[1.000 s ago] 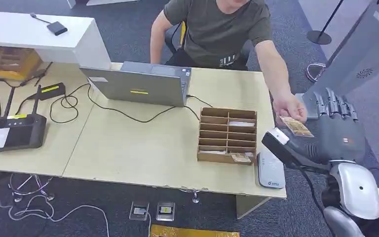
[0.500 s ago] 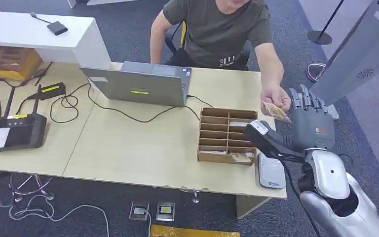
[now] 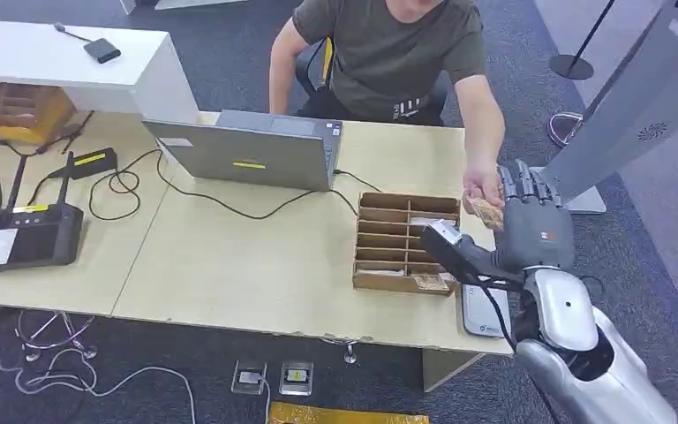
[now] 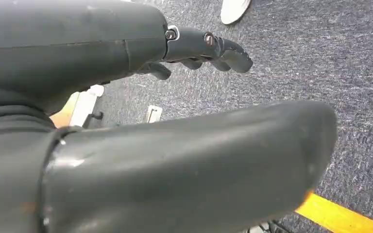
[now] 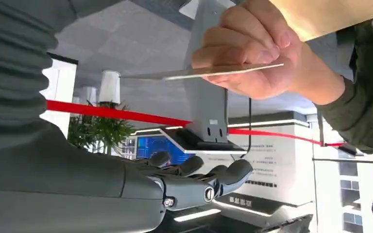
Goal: Pass the card to the sensor for recognition and then transmit it.
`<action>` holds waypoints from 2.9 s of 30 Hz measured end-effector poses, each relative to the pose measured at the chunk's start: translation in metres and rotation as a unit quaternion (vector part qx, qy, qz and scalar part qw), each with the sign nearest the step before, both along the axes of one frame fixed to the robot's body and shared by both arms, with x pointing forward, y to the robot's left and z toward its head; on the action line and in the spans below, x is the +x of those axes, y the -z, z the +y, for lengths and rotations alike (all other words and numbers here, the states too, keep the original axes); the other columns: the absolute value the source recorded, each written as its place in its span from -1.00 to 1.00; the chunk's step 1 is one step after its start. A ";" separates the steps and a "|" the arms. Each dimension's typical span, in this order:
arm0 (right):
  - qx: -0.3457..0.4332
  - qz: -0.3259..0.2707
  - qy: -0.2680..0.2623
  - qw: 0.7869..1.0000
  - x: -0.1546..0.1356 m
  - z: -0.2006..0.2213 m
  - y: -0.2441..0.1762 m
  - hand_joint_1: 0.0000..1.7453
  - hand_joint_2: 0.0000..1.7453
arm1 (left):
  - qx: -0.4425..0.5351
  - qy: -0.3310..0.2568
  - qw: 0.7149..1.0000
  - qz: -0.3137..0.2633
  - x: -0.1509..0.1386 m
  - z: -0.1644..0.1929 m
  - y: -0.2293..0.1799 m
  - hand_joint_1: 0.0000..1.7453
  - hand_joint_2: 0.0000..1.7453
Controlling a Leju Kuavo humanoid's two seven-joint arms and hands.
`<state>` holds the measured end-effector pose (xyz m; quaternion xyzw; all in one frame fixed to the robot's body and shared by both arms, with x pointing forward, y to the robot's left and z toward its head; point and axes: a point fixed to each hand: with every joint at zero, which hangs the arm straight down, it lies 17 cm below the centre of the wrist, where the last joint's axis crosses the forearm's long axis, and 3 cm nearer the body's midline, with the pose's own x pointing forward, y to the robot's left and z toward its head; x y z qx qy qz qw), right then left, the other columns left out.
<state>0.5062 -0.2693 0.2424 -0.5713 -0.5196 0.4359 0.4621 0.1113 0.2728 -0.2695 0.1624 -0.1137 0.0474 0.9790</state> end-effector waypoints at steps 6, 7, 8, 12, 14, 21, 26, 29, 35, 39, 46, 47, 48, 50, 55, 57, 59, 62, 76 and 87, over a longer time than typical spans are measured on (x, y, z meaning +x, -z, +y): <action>-0.005 0.000 0.004 1.000 0.001 0.000 0.003 -1.00 1.00 | -0.002 0.003 1.000 -0.002 0.001 -0.001 0.000 -1.00 -1.00; -0.006 0.000 0.005 1.000 0.001 0.000 0.004 -1.00 1.00 | -0.003 0.004 1.000 -0.002 0.001 -0.001 0.000 -1.00 -1.00; -0.006 -0.001 0.005 1.000 0.001 0.000 0.004 -1.00 1.00 | -0.003 0.004 1.000 -0.002 0.001 -0.001 0.000 -1.00 -1.00; -0.010 -0.002 0.008 1.000 0.002 0.000 0.006 -1.00 1.00 | -0.003 0.006 1.000 -0.003 0.001 -0.001 0.000 -1.00 -1.00; -0.018 -0.004 0.011 1.000 0.002 -0.002 0.006 -0.80 1.00 | -0.002 0.010 1.000 -0.003 0.002 -0.001 0.000 -1.00 -1.00; -0.027 0.007 0.032 0.999 -0.001 -0.017 0.017 1.00 1.00 | -0.013 0.034 0.999 -0.010 0.005 -0.006 0.000 -1.00 -1.00; -0.036 0.026 0.051 0.998 -0.005 -0.035 0.029 1.00 1.00 | -0.018 0.046 0.999 -0.010 0.005 -0.008 0.001 -1.00 -1.00; -0.037 0.032 0.061 0.997 -0.008 -0.046 0.032 1.00 1.00 | -0.018 0.051 0.998 -0.009 0.004 -0.007 0.001 -1.00 -1.00; -0.037 0.036 0.073 0.996 -0.013 -0.060 0.033 1.00 1.00 | -0.017 0.056 0.998 -0.009 0.004 -0.005 0.001 -1.00 -1.00; -0.028 0.041 0.075 0.996 -0.015 -0.064 0.036 1.00 1.00 | -0.018 0.060 0.998 -0.009 0.004 -0.005 0.001 -1.00 -1.00; -0.002 0.061 0.069 0.996 -0.017 -0.067 0.046 1.00 1.00 | -0.016 0.068 0.998 -0.009 0.005 -0.003 0.001 -1.00 -1.00; 0.001 0.064 0.068 0.996 -0.018 -0.068 0.048 1.00 1.00 | -0.015 0.069 0.997 -0.009 0.005 -0.002 0.001 -1.00 -1.00; 0.006 0.067 0.067 0.995 -0.018 -0.069 0.050 1.00 1.00 | -0.015 0.070 0.997 -0.009 0.005 -0.001 0.001 -1.00 -1.00; 0.015 0.073 0.065 0.995 -0.020 -0.069 0.055 1.00 1.00 | -0.014 0.072 0.997 -0.008 0.005 -0.001 0.002 -1.00 -1.00; 0.031 0.083 0.057 0.994 -0.024 -0.068 0.066 1.00 1.00 | -0.013 0.073 0.997 -0.008 0.005 0.000 0.001 -1.00 -1.00; 0.041 0.084 0.054 0.994 -0.025 -0.066 0.070 1.00 1.00 | -0.012 0.073 0.997 -0.008 0.005 0.001 0.001 -1.00 -1.00; 0.046 0.087 0.053 0.994 -0.025 -0.065 0.074 1.00 1.00 | -0.010 0.073 0.997 -0.008 0.005 0.001 0.001 -1.00 -1.00; 0.049 0.096 0.051 0.993 -0.026 -0.063 0.084 1.00 1.00 | -0.009 0.075 0.997 -0.008 0.005 0.002 0.001 -1.00 -1.00; 0.063 0.134 0.069 0.987 -0.030 -0.074 0.131 1.00 1.00 | -0.003 0.082 0.997 -0.008 0.006 0.005 0.001 -1.00 -1.00; 0.059 0.163 0.077 0.982 -0.035 -0.078 0.162 1.00 1.00 | 0.002 0.079 0.997 -0.006 0.005 0.006 0.001 -1.00 -1.00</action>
